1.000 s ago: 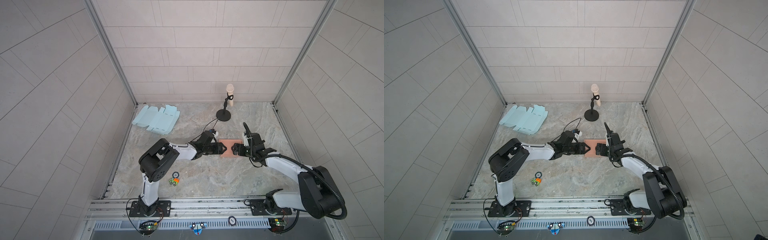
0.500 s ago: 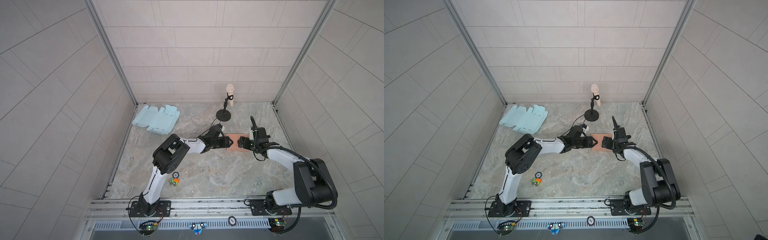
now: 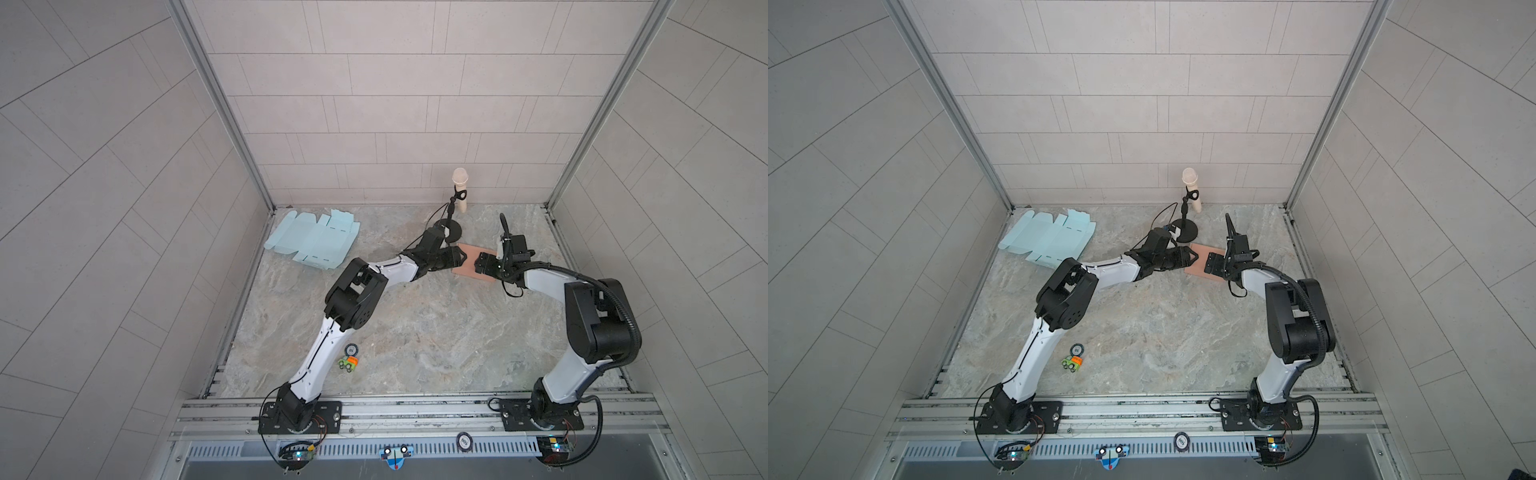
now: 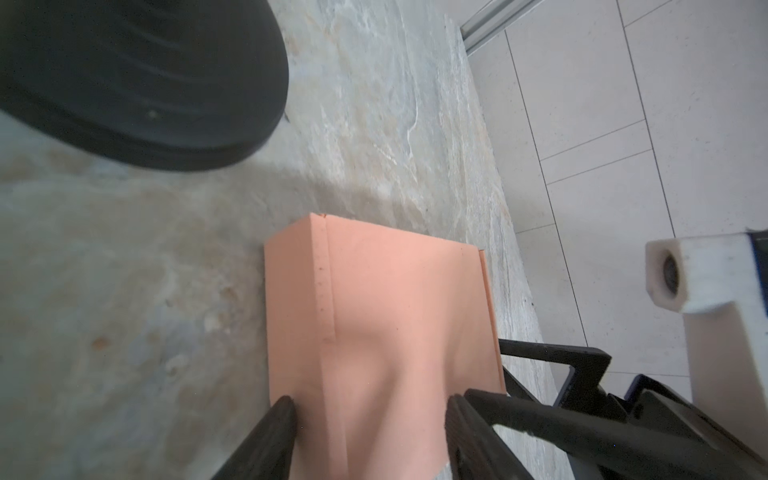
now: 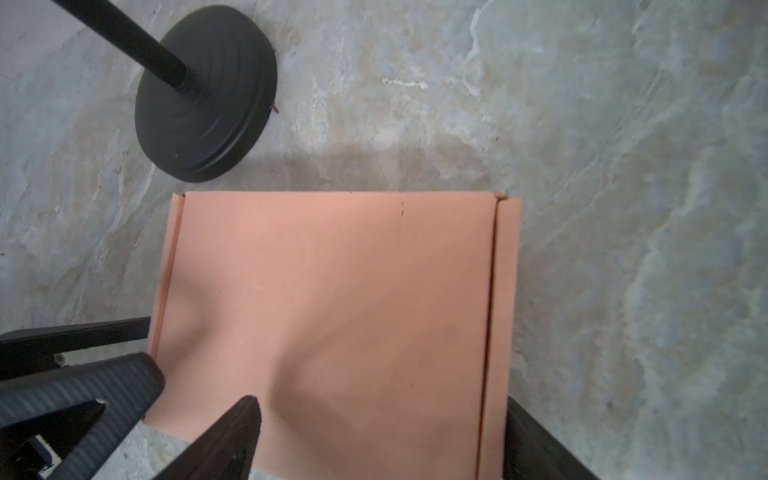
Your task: Fold the paper box
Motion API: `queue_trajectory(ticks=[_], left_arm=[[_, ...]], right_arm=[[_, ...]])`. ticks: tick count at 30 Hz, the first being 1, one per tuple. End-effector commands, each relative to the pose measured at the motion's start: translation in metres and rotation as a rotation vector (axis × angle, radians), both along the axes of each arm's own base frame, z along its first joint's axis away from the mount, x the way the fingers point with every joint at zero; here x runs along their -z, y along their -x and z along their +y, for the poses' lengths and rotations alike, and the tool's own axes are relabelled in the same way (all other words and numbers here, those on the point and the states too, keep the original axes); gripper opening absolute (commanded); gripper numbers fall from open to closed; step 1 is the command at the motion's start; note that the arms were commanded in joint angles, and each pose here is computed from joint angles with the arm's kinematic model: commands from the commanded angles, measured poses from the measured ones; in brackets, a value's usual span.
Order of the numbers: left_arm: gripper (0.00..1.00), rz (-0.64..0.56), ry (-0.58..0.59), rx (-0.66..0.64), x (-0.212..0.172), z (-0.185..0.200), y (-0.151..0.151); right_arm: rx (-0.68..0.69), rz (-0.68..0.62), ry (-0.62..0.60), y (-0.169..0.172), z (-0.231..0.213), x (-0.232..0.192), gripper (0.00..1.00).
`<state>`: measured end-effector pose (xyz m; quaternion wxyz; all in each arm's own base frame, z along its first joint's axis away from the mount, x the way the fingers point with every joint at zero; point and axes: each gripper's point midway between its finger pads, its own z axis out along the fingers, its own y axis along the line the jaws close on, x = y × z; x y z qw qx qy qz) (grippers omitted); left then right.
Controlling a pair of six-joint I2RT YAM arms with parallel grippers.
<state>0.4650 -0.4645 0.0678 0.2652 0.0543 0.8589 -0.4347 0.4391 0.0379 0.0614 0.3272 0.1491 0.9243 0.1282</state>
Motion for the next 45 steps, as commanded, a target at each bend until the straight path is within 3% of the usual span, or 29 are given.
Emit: queue_trajectory(ticks=[1, 15, 38, 45], left_arm=[[0.61, -0.014, 0.087, 0.162, -0.023, -0.047, 0.03], [0.62, 0.018, 0.109, 0.137, -0.01, -0.049, 0.017], [0.64, 0.017, 0.101, 0.139, -0.011, -0.052, 0.022], [0.71, 0.01, 0.094, 0.121, -0.014, -0.037, 0.02]], right_arm=[[-0.119, -0.038, -0.127, -0.018, 0.039, -0.012, 0.89], [-0.105, -0.021, -0.087, -0.057, 0.024, -0.008, 0.89], [-0.061, -0.027, -0.08, -0.047, 0.008, -0.013, 0.91], [-0.008, -0.028, -0.052, -0.048, -0.001, -0.013, 1.0]])
